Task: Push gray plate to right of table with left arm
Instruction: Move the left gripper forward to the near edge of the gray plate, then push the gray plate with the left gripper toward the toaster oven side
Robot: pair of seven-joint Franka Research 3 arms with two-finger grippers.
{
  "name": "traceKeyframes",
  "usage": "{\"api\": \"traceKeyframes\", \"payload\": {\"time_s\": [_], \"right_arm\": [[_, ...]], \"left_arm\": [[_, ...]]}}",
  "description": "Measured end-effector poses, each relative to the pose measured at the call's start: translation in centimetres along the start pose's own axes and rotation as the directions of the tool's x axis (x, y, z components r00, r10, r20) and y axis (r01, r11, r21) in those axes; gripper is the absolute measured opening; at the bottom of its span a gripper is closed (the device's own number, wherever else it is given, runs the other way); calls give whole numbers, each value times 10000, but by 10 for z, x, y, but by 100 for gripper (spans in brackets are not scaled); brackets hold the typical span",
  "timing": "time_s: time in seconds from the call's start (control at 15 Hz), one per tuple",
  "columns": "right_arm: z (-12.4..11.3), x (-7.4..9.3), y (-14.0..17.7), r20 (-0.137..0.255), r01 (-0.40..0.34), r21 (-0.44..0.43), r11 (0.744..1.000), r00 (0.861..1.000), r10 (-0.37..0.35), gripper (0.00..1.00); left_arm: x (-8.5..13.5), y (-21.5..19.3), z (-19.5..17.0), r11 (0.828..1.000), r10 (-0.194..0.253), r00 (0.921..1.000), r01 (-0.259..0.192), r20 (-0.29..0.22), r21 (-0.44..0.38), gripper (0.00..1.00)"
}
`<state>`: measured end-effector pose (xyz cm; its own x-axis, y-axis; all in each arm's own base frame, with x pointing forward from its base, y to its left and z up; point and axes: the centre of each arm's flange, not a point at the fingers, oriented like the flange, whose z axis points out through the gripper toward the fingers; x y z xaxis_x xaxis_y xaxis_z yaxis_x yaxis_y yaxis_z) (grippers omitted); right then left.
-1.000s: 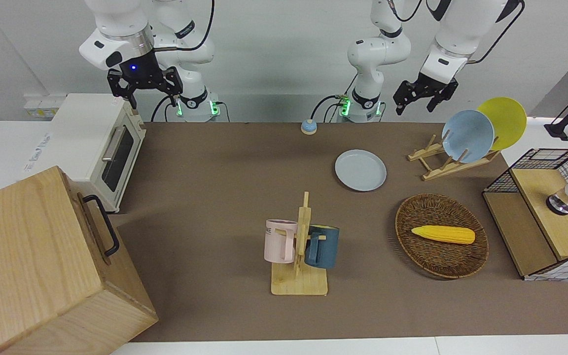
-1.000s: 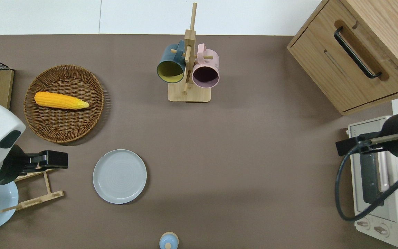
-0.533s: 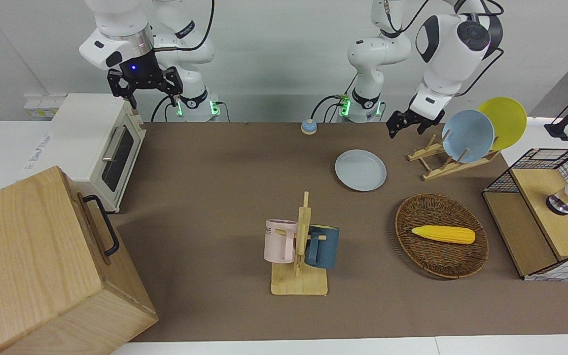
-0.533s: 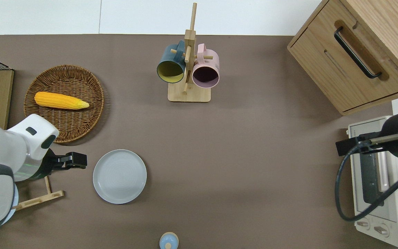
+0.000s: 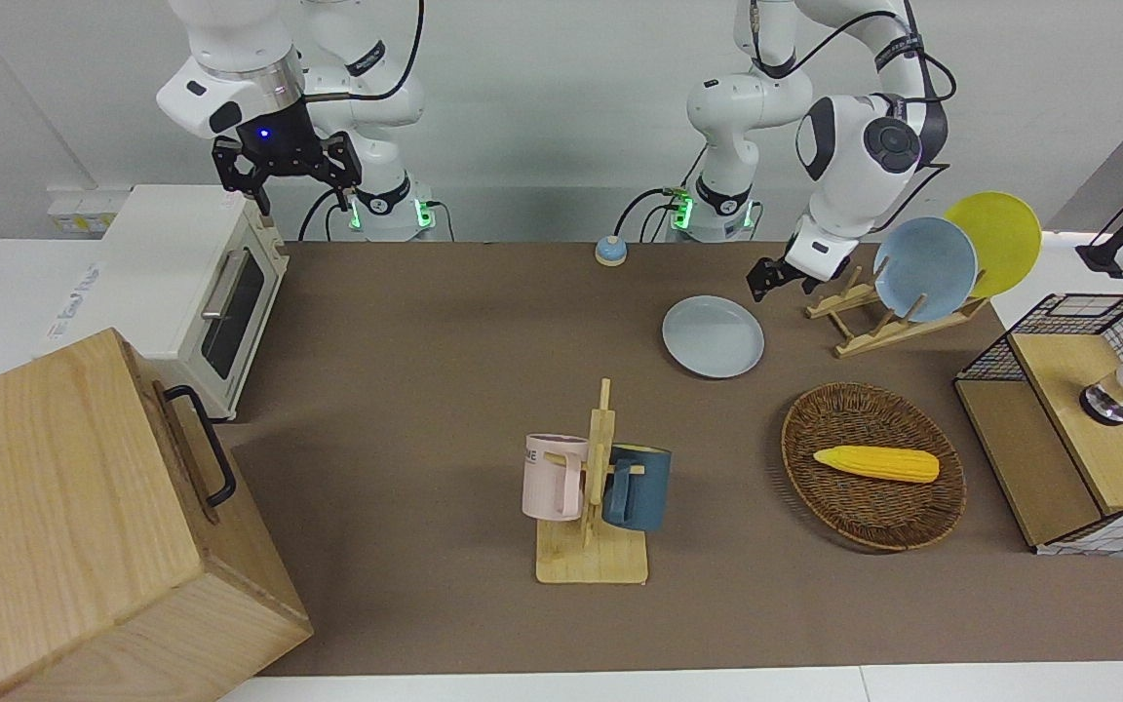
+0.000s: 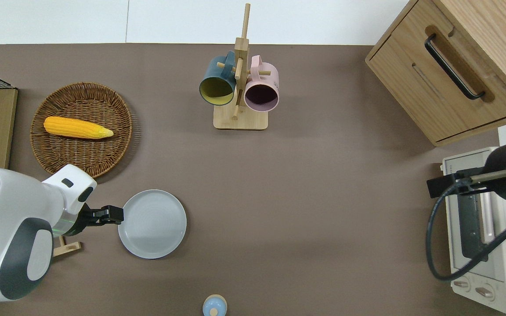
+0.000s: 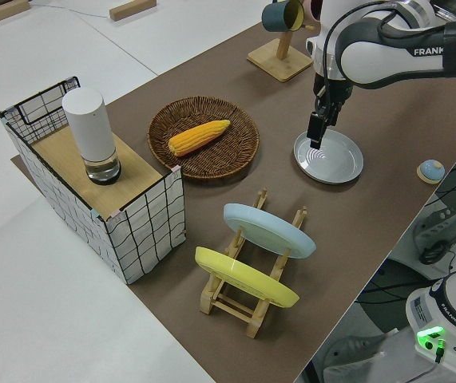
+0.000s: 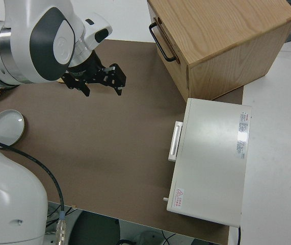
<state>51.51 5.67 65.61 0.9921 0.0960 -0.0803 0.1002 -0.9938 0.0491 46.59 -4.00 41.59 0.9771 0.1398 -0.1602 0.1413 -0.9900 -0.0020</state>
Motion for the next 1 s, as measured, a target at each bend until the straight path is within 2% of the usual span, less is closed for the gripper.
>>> {"api": "traceKeyframes", "payload": {"time_s": [0.53,0.73,0.8,0.93,1.0], "right_arm": [[0,0,0,0,0,0,10000,10000,0,100],[0,0,0,0,0,0,10000,10000,0,100],[0,0,0,0,0,0,10000,10000,0,100],[0,0,0,0,0,0,10000,10000,0,100],[0,0,0,0,0,0,10000,10000,0,100]], "left_arm": [[-3,-7,81,9999,93,9998,-94,-181,-57,97],[-2,-7,105,9997,232,9997,-233,-96,-101,96],[-1,-7,108,9995,312,9995,-312,-69,-106,88],[-1,-7,111,9991,416,9991,-416,-20,-121,84],[0,-7,113,9991,399,9992,-399,-5,-161,78]]}}
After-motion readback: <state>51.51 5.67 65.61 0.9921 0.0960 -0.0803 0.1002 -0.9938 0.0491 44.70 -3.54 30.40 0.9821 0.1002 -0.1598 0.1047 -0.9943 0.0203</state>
